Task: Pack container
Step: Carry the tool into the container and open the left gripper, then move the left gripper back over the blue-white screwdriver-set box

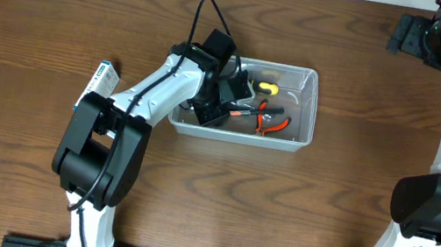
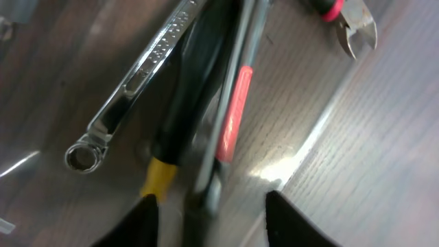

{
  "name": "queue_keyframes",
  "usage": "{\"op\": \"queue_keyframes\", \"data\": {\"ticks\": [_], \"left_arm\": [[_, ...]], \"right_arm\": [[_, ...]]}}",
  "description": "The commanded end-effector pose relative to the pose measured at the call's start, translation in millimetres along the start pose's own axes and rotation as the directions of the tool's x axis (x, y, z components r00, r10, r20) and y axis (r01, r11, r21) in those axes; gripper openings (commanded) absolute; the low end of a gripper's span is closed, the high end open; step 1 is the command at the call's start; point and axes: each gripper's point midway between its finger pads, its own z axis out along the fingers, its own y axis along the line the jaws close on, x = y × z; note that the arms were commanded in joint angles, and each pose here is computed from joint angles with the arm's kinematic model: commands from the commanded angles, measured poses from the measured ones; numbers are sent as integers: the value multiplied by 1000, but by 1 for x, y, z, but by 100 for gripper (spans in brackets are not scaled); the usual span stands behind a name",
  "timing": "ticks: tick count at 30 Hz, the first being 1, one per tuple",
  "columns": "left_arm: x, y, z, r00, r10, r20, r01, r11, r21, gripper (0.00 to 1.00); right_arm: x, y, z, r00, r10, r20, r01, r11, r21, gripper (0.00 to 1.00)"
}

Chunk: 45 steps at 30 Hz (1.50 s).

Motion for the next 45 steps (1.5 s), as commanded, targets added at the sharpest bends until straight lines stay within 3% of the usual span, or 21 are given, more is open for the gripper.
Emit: {"op": "queue_keyframes", "data": {"ticks": [1, 9, 15, 21, 28, 32, 38, 45], "left_arm": [[-6, 2, -3, 1000, 8, 13, -8, 1000, -7, 43], [-28, 15, -40, 993, -16, 119, 31, 992, -119, 54], [-51, 30, -114, 967, -19, 256, 96, 951, -293, 74], [-46, 41, -186, 941, -40, 337, 201, 865, -460, 79], [20, 75, -247, 877, -272, 397, 471, 650, -596, 96], [71, 94, -257, 849, -395, 352, 525, 552, -648, 100], [147, 116, -257, 762, -577, 294, 600, 459, -655, 98], [209, 131, -246, 641, -710, 291, 693, 371, -618, 98]], "right_arm": [[-2, 0, -5, 1000, -12, 12, 12, 1000, 0, 99], [-2, 0, -5, 1000, -12, 12, 12, 1000, 0, 99], [-2, 0, -5, 1000, -12, 12, 12, 1000, 0, 99], [-2, 0, -5, 1000, -12, 12, 12, 1000, 0, 99], [-2, 0, -5, 1000, -12, 12, 12, 1000, 0, 99], [-2, 0, -5, 1000, -12, 12, 12, 1000, 0, 99], [-2, 0, -5, 1000, -12, 12, 12, 1000, 0, 99], [-2, 0, -5, 1000, -12, 12, 12, 1000, 0, 99]]}}
